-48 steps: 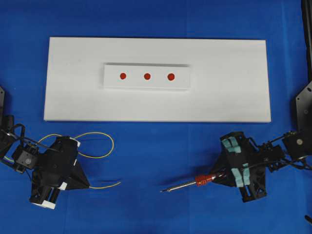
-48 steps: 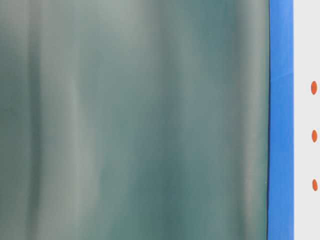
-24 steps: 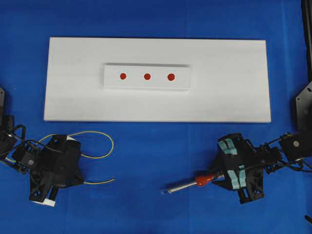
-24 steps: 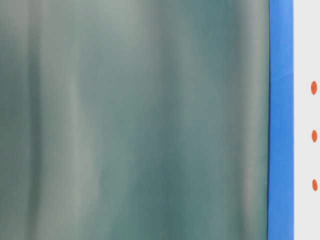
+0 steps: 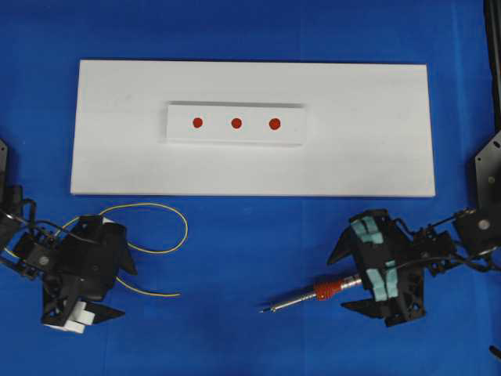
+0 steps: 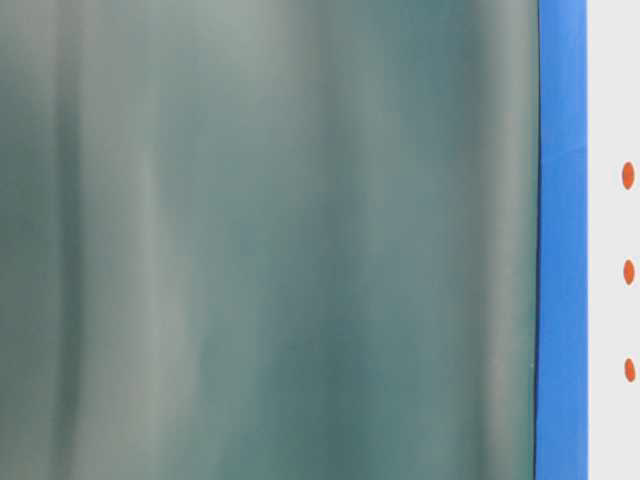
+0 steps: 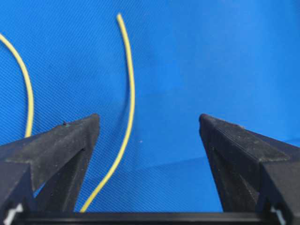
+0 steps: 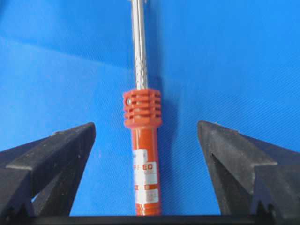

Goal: Touch the tip of the soldering iron to the tip of the solder at the mark.

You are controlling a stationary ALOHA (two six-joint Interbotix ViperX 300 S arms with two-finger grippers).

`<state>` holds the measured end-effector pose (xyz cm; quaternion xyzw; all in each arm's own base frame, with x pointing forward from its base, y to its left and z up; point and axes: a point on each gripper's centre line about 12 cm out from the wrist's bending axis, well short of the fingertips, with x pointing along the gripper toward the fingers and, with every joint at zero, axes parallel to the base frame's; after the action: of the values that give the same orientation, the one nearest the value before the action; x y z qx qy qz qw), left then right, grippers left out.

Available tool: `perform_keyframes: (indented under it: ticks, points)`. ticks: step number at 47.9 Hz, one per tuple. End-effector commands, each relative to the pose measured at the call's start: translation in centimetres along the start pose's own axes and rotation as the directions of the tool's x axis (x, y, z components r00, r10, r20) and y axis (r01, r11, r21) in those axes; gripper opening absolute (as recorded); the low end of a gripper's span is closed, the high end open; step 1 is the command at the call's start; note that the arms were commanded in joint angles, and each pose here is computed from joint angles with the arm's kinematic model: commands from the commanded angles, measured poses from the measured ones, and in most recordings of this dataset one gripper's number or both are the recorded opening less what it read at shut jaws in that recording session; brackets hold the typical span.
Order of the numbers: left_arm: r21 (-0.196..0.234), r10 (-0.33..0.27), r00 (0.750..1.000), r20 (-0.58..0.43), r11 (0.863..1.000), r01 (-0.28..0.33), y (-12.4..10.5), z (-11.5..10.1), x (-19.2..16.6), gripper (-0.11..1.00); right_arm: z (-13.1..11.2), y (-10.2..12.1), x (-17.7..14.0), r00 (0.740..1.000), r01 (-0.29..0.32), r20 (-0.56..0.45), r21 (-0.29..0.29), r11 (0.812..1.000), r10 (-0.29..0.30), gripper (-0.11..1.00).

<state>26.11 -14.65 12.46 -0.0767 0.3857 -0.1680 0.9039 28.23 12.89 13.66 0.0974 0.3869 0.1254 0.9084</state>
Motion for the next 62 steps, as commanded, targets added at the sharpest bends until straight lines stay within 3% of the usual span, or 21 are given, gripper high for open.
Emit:
perform_keyframes:
  ticks: [1, 11, 18, 29, 38, 44, 51, 62]
  points:
    - [0.009, -0.027, 0.997, 0.07, 1.0, 0.026, -0.9, 2.3, -1.9, 0.82, 2.6, 0.5, -2.0, 0.998, -0.012, 0.062, -0.02, 1.0, 0.013, 0.86]
    - [0.043, -0.026, 0.984, 0.177, 0.999, 0.019, -0.5, 5.1, -5.7, 0.81, 5.8, -1.1, -6.4, 0.987, 0.042, 0.155, -0.05, 0.998, -0.034, 0.86]
    - [0.04, 0.028, 0.958, 0.284, 0.998, -0.041, 1.6, 6.8, -8.5, 0.8, 7.3, -3.2, -9.6, 0.963, 0.112, 0.25, -0.055, 0.992, -0.095, 0.86]
    - [0.025, 0.152, 0.882, 0.447, 0.983, -0.182, 5.5, 7.8, -13.5, 0.8, 7.9, -5.9, -14.9, 0.894, 0.221, 0.407, -0.035, 0.975, -0.188, 0.86]
    - [0.044, 0.187, 0.815, 0.548, 0.967, -0.252, 6.2, 6.8, -17.1, 0.79, 6.8, -7.1, -18.5, 0.838, 0.287, 0.485, -0.003, 0.958, -0.25, 0.86]
    - [0.055, 0.191, 0.788, 0.585, 0.96, -0.274, 6.3, 5.3, -18.3, 0.79, 5.3, -7.5, -19.5, 0.817, 0.303, 0.511, 0.016, 0.953, -0.268, 0.85]
    - [0.057, 0.186, 0.772, 0.608, 0.96, -0.276, 6.4, 2.9, -18.9, 0.79, 2.7, -8.0, -19.2, 0.813, 0.3, 0.515, 0.03, 0.953, -0.272, 0.85]
    - [0.056, 0.187, 0.775, 0.603, 0.96, -0.276, 6.8, -0.4, -18.4, 0.79, 0.0, -8.5, -17.6, 0.813, 0.273, 0.526, 0.033, 0.962, -0.248, 0.85]
